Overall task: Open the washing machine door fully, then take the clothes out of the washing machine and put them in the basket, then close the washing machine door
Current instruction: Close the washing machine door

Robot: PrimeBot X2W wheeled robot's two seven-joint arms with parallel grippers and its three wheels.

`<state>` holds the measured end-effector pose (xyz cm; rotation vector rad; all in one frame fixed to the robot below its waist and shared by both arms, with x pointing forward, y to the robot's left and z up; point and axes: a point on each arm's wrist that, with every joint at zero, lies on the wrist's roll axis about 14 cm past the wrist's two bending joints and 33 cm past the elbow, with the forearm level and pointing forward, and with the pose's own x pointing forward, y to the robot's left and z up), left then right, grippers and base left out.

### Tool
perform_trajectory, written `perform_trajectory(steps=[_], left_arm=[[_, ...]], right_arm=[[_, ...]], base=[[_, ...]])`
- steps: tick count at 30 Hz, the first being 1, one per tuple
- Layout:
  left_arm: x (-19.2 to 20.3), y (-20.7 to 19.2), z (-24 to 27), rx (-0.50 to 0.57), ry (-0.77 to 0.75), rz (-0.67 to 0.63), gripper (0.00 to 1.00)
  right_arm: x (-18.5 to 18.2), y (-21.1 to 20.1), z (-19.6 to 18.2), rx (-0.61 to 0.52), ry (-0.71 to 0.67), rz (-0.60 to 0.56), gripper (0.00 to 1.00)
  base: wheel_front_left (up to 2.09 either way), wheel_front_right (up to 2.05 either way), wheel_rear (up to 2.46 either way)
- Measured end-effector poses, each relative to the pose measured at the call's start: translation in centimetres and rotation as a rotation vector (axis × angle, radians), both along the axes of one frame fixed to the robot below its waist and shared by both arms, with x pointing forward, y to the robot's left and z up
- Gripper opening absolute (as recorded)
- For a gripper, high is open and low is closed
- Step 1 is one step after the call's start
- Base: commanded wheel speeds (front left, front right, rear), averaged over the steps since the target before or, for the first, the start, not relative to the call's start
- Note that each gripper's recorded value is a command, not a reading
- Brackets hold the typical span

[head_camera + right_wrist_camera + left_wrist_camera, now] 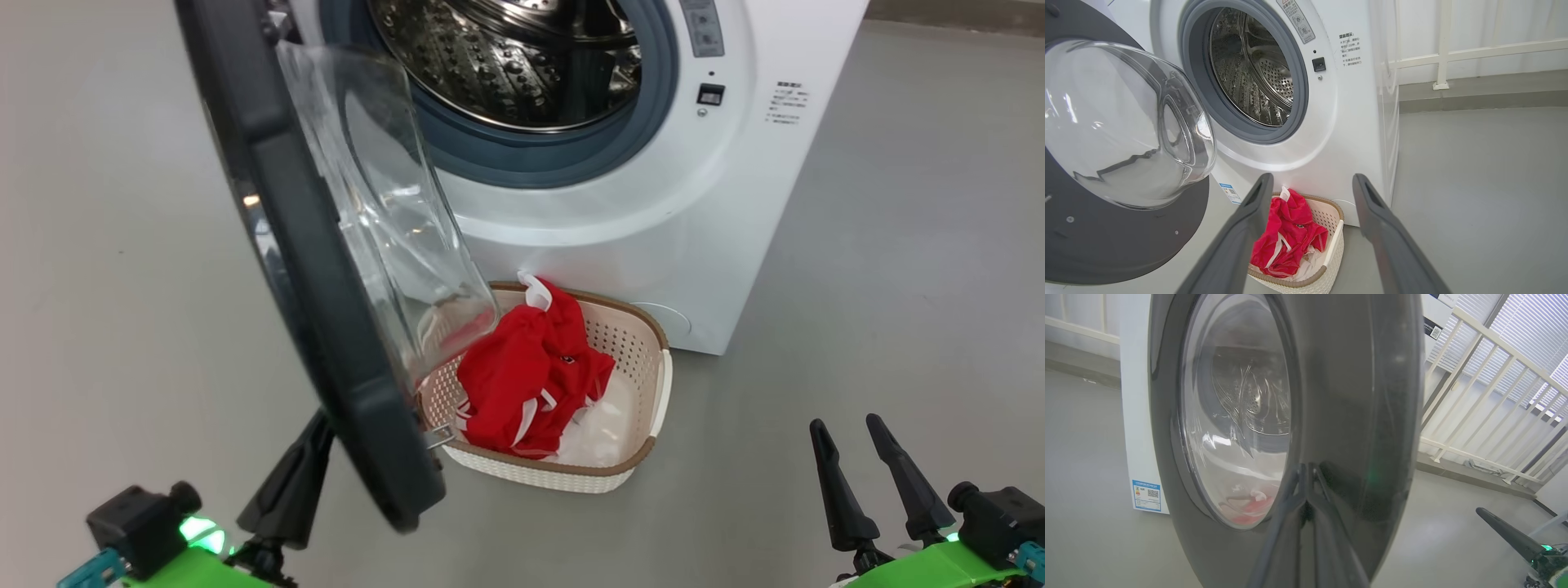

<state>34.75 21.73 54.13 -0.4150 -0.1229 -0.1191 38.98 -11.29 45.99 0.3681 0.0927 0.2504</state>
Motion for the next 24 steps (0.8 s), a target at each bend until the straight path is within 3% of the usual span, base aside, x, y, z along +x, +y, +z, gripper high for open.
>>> perform_trajectory(steps=[11, 24], left_arm=[[4.2, -6.3, 1.8, 0.016, -0.063, -0.175, 0.0], [10.9, -11.6, 2.9, 0.027, -0.105, -0.281, 0.0]], right_arm=[[0.2, -1.9, -0.2, 0.004, 0.003, -0.063, 1.0], [0.3, -4.9, -0.9, 0.015, 0.023, -0.172, 1.0]], base=[[0.0, 0.0, 0.0], [0.0, 0.0, 0.0]])
